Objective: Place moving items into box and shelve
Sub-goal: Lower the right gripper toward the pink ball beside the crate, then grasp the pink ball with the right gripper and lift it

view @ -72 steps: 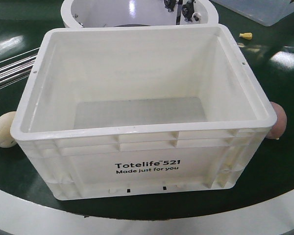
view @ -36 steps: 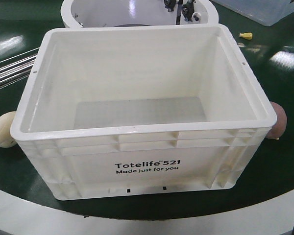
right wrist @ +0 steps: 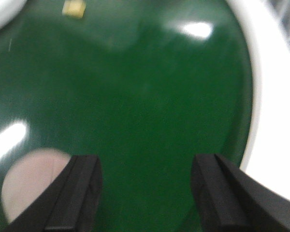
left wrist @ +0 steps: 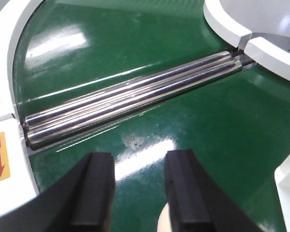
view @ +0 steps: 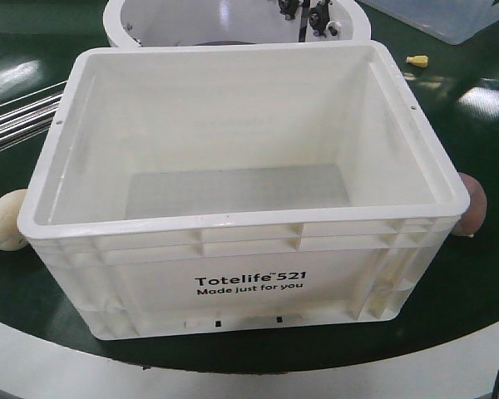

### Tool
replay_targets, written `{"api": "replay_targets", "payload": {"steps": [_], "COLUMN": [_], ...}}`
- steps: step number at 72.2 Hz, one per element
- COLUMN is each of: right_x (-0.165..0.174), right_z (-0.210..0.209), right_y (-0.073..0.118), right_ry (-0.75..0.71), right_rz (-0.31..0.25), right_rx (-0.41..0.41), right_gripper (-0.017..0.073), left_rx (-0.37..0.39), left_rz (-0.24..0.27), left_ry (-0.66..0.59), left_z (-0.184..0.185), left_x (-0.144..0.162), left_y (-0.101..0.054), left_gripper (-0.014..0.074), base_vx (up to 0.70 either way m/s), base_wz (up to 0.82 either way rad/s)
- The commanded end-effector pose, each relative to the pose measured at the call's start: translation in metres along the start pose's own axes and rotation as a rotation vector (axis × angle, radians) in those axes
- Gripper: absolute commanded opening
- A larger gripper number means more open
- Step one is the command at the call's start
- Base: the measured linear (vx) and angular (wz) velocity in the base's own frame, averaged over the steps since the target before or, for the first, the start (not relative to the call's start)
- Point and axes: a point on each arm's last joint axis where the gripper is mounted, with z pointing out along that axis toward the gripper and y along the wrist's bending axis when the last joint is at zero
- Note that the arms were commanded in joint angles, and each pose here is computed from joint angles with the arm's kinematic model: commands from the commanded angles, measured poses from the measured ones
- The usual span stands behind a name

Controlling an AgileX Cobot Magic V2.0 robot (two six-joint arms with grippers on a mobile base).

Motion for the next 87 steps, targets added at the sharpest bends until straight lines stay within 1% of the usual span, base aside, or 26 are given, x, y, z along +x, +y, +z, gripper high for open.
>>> {"api": "replay_targets", "payload": {"steps": [1, 5, 12, 17, 26, 31, 39, 41, 46, 52, 55, 61, 74, 79, 83, 87], "right_x": [-0.016, -0.021, -0.029, -0.035, -0.043, -0.044, -0.044, -0.044, -0.045, -0.046, -0.045, -0.042, -0.028, -0.023, -0.019, -0.017], "right_z": [0.000, 0.005, 0.019, 0.028, 0.048, 0.060, 0.079, 0.084, 0.091, 0.099, 0.104, 0.115, 0.144, 0.151, 0.155, 0.158], "right_y": [0.008, 0.012, 0.018, 0.020, 0.022, 0.023, 0.026, 0.028, 0.032, 0.038, 0.040, 0.042, 0.044, 0.045, 0.046, 0.047], "right_ry": [0.017, 0.051, 0.125, 0.170, 0.237, 0.290, 0.368, 0.393, 0.415, 0.406, 0.399, 0.407, 0.434, 0.456, 0.477, 0.491], "right_rz": [-0.109, -0.125, -0.105, -0.117, -0.145, -0.147, -0.141, -0.132, -0.118, -0.113, -0.112, -0.093, -0.084, -0.072, -0.053, -0.040], "right_rx": [-0.042, -0.073, -0.131, -0.166, -0.196, -0.211, -0.242, -0.260, -0.305, -0.365, -0.381, -0.386, -0.365, -0.366, -0.365, -0.366], "right_gripper": [0.0483, 0.0483, 0.0483, 0.0483, 0.0483, 0.0483, 0.0480, 0.0479, 0.0478, 0.0478, 0.0478, 0.0478, 0.0477, 0.0472, 0.0454, 0.0414], "left_rx": [0.011, 0.011, 0.011, 0.011, 0.011, 0.011, 0.011, 0.011, 0.011, 0.011, 0.011, 0.011, 0.011, 0.011, 0.011, 0.011], "left_rz": [-0.021, -0.021, -0.021, -0.021, -0.020, -0.020, -0.020, -0.020, -0.020, -0.020, -0.020, -0.020, -0.020, -0.020, -0.020, -0.020], "left_ry": [-0.109, -0.109, -0.109, -0.109, -0.109, -0.109, -0.109, -0.109, -0.109, -0.109, -0.108, -0.108, -0.108, -0.108, -0.108, -0.108], "left_z": [-0.007, -0.007, -0.007, -0.007, -0.007, -0.007, -0.007, -0.007, -0.007, -0.007, -0.007, -0.007, -0.007, -0.007, -0.007, -0.007], "left_x": [-0.018, -0.018, -0.018, -0.018, -0.018, -0.018, -0.018, -0.018, -0.018, -0.018, -0.018, -0.018, -0.018, -0.018, -0.018, -0.018], "left_y": [-0.001, -0.001, -0.001, -0.001, -0.001, -0.001, -0.001, -0.001, -0.001, -0.001, -0.001, -0.001, -0.001, -0.001, -0.001, -0.001], "left_gripper": [0.0431, 0.0432, 0.0432, 0.0432, 0.0432, 0.0432, 0.0432, 0.0432, 0.0432, 0.0432, 0.0432, 0.0432, 0.0432, 0.0432, 0.0432, 0.0432], "base_vx": [0.00, 0.00, 0.00, 0.00, 0.00, 0.00, 0.00, 0.00, 0.00, 0.00, 0.00, 0.00, 0.00, 0.00, 0.00, 0.00], "base_wz": [0.00, 0.00, 0.00, 0.00, 0.00, 0.00, 0.00, 0.00, 0.00, 0.00, 0.00, 0.00, 0.00, 0.00, 0.00, 0.00]}}
